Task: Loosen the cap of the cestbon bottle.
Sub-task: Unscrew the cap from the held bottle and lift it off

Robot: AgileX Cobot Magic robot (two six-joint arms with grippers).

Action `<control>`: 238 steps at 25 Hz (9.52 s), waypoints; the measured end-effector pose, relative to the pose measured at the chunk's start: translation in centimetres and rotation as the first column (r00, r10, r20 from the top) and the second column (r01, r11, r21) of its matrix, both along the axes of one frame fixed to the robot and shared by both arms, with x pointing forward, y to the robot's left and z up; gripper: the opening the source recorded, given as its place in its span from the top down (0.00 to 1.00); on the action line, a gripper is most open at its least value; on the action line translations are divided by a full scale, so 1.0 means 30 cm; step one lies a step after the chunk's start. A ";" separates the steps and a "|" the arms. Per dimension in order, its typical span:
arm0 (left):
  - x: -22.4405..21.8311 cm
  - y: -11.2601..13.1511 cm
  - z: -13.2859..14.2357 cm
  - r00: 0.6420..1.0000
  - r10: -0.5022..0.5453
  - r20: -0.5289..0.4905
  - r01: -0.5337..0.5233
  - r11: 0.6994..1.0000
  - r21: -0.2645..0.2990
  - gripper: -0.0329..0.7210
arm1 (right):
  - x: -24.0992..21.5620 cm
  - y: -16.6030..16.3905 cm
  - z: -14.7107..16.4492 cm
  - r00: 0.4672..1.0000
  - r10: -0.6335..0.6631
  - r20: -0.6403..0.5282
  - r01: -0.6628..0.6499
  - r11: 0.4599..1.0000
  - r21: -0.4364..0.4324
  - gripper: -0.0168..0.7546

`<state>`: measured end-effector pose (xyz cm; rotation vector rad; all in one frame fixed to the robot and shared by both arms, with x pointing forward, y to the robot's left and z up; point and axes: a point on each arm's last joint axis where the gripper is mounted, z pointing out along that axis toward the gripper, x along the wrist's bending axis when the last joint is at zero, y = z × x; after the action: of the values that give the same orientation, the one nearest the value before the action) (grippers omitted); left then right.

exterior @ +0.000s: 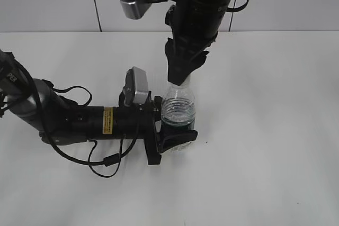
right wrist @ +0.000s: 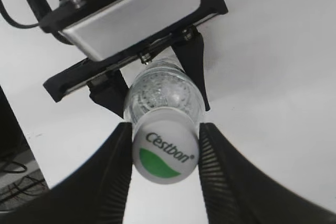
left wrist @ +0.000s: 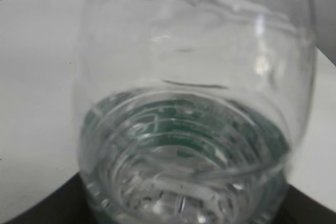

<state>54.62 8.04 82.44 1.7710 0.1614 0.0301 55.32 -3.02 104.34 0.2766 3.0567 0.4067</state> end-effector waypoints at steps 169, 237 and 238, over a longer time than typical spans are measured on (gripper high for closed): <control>0.000 -0.003 0.001 1.000 -0.006 0.007 0.006 1.000 0.003 0.42 | -0.010 0.005 -0.008 0.921 0.382 0.077 -0.380 0.924 -0.032 0.35; 0.001 -0.003 0.001 1.000 -0.002 0.005 0.002 1.000 0.002 0.42 | -0.013 -0.004 0.011 0.477 -0.840 -0.261 0.858 0.509 -0.070 0.60; 0.001 -0.003 0.001 1.000 -0.002 0.005 0.002 1.000 0.002 0.42 | -0.013 -0.004 0.011 0.488 -0.834 -0.258 0.852 0.519 -0.067 0.60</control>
<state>54.66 7.95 82.47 1.7727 0.1554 0.0332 54.93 -3.16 104.66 1.8715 2.6098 0.4044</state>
